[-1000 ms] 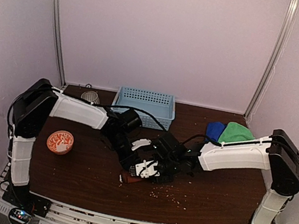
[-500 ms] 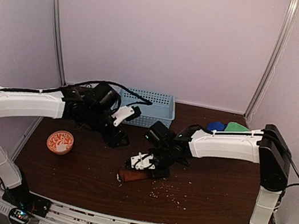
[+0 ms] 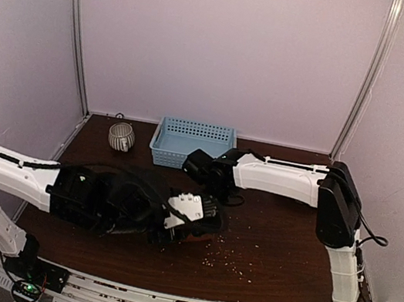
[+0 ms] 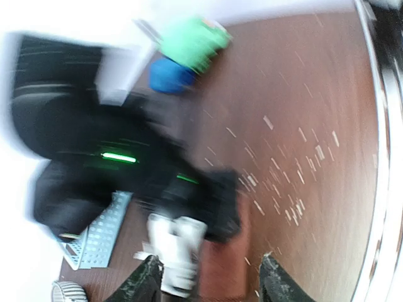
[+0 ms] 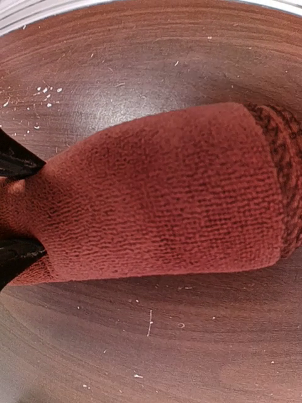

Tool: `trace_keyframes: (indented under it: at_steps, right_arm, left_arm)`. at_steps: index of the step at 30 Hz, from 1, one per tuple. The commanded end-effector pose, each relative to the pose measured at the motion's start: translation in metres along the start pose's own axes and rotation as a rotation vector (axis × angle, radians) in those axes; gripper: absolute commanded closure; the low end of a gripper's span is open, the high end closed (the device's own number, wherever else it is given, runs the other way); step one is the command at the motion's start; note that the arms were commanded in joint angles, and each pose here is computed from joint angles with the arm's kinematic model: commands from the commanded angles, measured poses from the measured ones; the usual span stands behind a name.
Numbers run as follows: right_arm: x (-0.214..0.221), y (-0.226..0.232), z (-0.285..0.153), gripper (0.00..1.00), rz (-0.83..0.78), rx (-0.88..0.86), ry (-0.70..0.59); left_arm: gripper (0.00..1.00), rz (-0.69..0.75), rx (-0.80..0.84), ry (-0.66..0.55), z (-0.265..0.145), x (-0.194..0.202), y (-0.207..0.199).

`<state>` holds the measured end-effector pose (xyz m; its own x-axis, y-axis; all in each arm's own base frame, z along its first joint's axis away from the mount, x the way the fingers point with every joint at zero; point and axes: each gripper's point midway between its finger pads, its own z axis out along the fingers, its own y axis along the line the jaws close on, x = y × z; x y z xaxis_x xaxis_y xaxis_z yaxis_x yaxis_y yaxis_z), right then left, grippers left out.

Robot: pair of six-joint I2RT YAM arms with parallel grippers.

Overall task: Roll the towels
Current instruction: Roll the towel at the center of the board, then pick up the towel from the center of the board.

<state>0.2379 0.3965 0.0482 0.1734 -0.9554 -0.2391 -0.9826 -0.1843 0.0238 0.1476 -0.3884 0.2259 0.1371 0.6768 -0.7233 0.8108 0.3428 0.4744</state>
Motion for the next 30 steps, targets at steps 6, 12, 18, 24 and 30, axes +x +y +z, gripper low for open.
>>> trace_keyframes:
  at_steps: [6,12,18,24,30]
  right_arm:
    - [0.036,0.034,0.042,0.67,0.086,-0.28,0.163]
    - [0.036,0.028,0.048,0.67,0.097,-0.291,0.169]
    - [0.037,0.032,0.048,0.67,0.102,-0.312,0.159]
    - [0.036,0.032,0.047,0.67,0.103,-0.309,0.152]
    - [0.036,0.034,0.048,0.67,0.1,-0.319,0.149]
  left_arm:
    - [0.45,0.191,0.044,0.214,0.036,0.066,-0.046]
    - [0.39,0.246,0.001,0.392,0.081,0.11,-0.053]
    - [0.34,0.304,-0.212,0.477,0.105,0.131,-0.029]
    - [0.34,0.287,-0.216,0.449,0.115,0.128,-0.017]
    - [0.35,0.323,-0.179,0.488,0.124,0.144,-0.017]
